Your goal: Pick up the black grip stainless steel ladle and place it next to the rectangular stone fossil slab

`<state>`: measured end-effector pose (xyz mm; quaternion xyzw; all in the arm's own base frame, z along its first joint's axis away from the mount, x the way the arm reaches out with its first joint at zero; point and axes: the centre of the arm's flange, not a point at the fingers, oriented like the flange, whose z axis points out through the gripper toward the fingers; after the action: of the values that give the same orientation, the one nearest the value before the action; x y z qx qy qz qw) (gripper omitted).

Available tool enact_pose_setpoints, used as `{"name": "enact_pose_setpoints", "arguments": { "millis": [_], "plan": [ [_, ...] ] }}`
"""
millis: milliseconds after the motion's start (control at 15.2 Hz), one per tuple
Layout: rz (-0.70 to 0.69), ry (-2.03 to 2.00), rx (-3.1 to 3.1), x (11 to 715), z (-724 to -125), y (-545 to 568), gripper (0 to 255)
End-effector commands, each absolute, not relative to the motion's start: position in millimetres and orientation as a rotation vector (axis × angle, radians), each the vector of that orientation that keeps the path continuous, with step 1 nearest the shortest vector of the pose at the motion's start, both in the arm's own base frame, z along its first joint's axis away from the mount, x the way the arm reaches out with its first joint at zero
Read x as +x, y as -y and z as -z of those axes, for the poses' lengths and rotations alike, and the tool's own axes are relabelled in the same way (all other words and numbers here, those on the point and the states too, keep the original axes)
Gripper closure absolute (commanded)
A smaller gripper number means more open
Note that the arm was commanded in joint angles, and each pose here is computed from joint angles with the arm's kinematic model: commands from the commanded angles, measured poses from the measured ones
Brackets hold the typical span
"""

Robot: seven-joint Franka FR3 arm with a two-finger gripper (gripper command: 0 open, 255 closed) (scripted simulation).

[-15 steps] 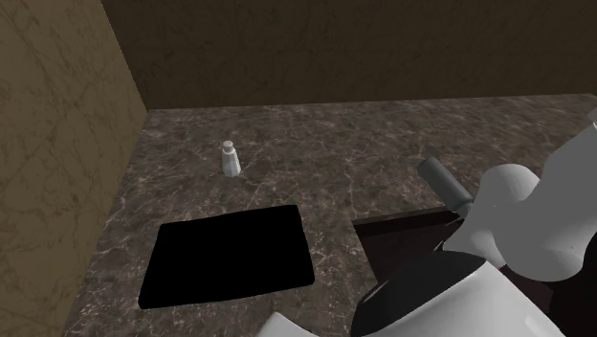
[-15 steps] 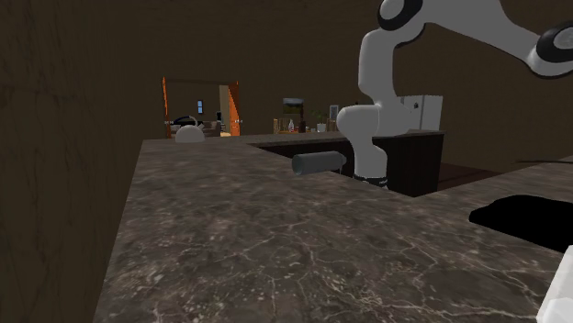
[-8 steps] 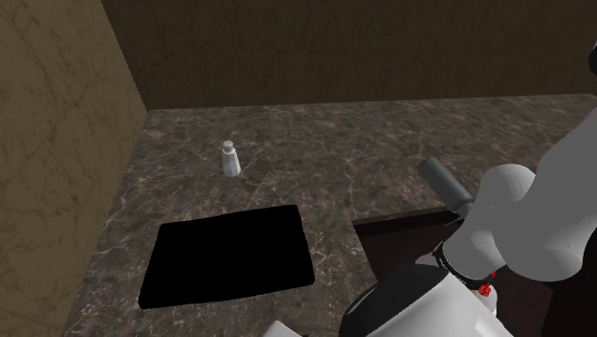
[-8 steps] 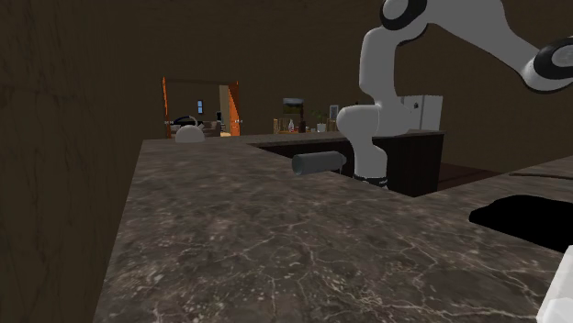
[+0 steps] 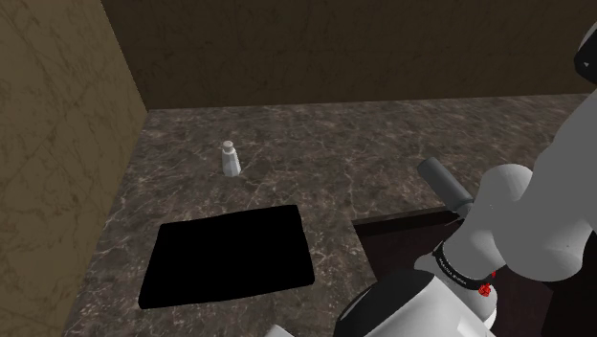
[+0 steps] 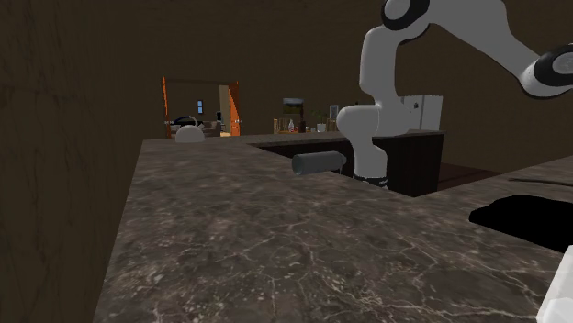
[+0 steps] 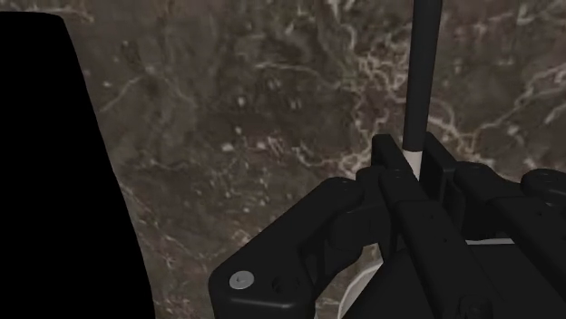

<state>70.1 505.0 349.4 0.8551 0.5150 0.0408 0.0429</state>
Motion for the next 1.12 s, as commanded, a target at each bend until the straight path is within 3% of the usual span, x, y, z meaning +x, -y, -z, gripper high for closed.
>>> {"name": "enact_pose_setpoints", "arguments": {
  "millis": [0,66,132,1056],
  "plan": [
    [-0.125,-1.575,2.616,70.1,-349.4,-505.0,255],
    [-0.125,-1.575,2.616,70.1,-349.4,-505.0,255],
    [-0.125,-1.575,2.616,70.1,-349.4,-505.0,0],
    [-0.125,-1.575,2.616,64.4,-399.0,-506.5,0]
  ]
}}
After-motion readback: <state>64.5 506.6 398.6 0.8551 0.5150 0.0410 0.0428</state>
